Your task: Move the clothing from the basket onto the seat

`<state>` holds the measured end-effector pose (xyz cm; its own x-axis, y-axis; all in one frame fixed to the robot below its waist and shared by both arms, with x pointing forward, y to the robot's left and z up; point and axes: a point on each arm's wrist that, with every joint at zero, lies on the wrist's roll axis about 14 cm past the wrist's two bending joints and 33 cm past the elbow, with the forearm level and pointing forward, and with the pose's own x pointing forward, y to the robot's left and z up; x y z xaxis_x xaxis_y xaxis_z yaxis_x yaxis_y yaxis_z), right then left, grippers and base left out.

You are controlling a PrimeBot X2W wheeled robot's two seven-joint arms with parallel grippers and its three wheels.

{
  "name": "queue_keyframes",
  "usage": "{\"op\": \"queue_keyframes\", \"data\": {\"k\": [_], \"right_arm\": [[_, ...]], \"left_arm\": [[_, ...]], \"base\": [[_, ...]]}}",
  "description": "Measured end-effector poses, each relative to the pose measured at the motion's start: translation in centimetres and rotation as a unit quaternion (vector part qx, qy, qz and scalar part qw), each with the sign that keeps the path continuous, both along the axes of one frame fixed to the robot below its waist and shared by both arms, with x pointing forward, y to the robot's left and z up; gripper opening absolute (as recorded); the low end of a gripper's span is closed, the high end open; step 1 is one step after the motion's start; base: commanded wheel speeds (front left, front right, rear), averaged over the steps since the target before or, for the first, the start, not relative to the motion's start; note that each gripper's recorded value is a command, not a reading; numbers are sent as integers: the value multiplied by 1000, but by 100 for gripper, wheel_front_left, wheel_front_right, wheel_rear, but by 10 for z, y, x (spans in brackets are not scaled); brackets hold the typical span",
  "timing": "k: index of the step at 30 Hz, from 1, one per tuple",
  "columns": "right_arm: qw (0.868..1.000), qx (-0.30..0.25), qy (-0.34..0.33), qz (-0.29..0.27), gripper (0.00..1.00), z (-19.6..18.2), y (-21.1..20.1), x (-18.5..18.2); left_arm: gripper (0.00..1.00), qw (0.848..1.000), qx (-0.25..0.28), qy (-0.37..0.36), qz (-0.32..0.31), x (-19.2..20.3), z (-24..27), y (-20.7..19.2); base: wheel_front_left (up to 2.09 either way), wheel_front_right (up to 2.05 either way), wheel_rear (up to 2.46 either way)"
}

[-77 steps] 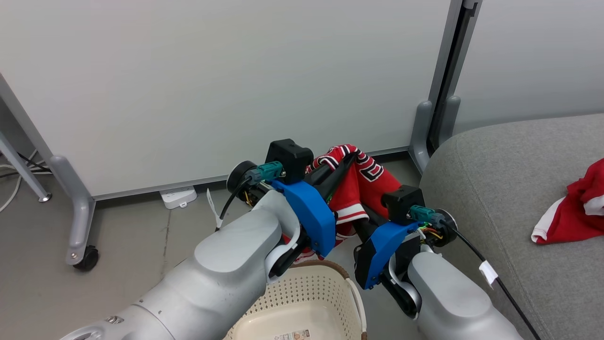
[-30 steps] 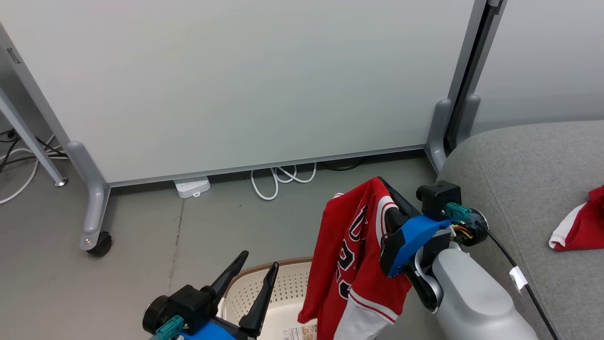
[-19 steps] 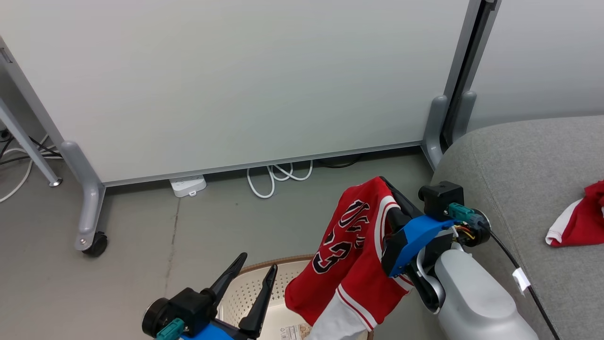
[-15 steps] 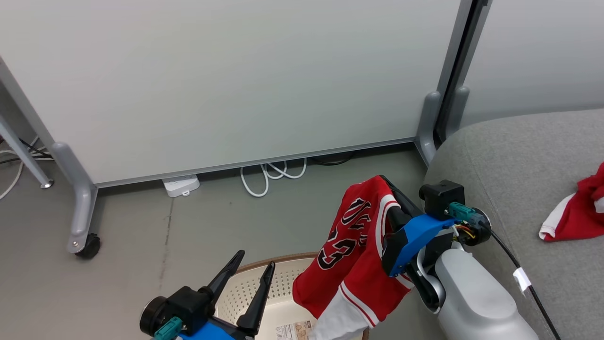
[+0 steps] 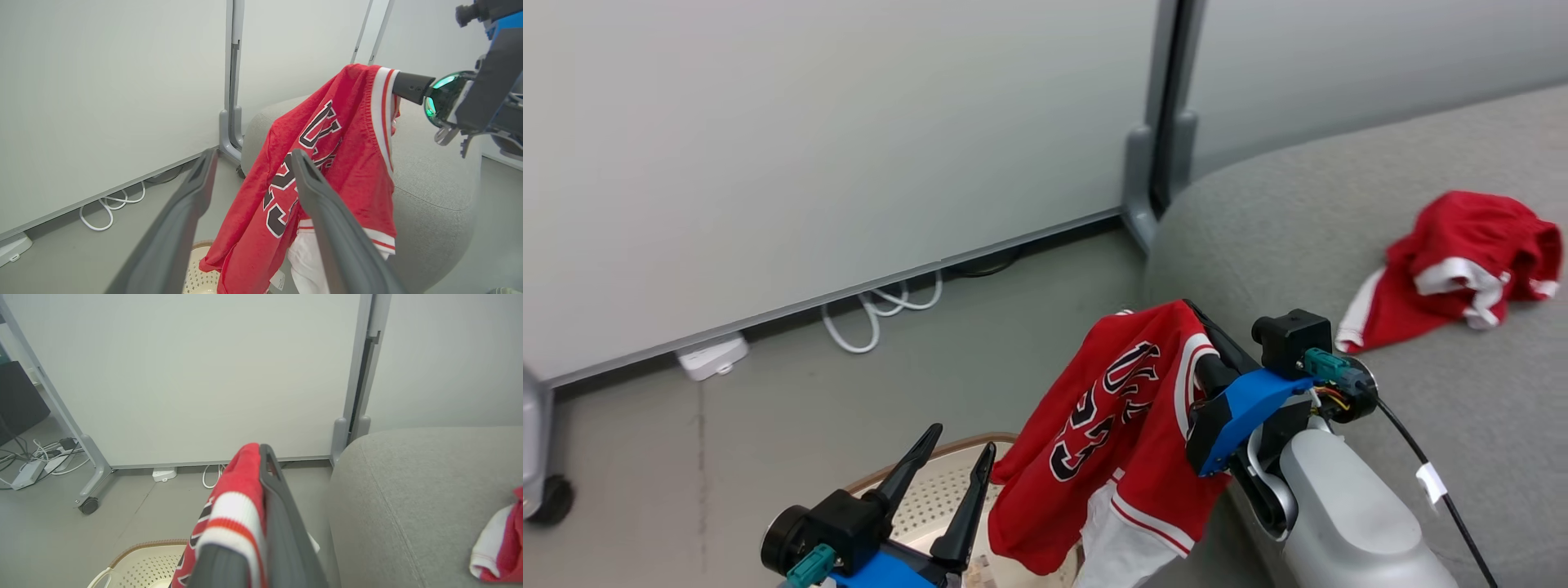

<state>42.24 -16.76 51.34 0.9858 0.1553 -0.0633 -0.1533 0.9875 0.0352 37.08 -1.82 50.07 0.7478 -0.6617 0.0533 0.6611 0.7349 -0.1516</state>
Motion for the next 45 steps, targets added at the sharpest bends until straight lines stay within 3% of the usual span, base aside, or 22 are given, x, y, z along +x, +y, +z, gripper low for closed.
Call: {"op": "queue_keyframes", "data": {"k": [15, 29, 32, 38, 45], "right_arm": [[991, -6, 3, -133, 0, -1, -96, -56], [986, -2, 12, -165, 0, -6, -114, -71], [986, 20, 14, -167, 0, -4, -114, -64], [982, -28, -21, -184, 0, 58, -158, -23], [961, -89, -90, -246, 0, 165, -235, 23]], "left_arm": [[100, 992, -8, 1, -129, -18, 2, -86], [100, 987, -6, 9, -160, -25, -4, -103], [100, 988, -8, 9, -155, -19, -5, -101], [100, 988, -4, 9, -153, -2, -14, -96], [100, 989, -8, 6, -147, 30, -26, -88]], "base": [[0, 0, 0], [0, 0, 0], [0, 0, 0], [0, 0, 0], [0, 0, 0]]}}
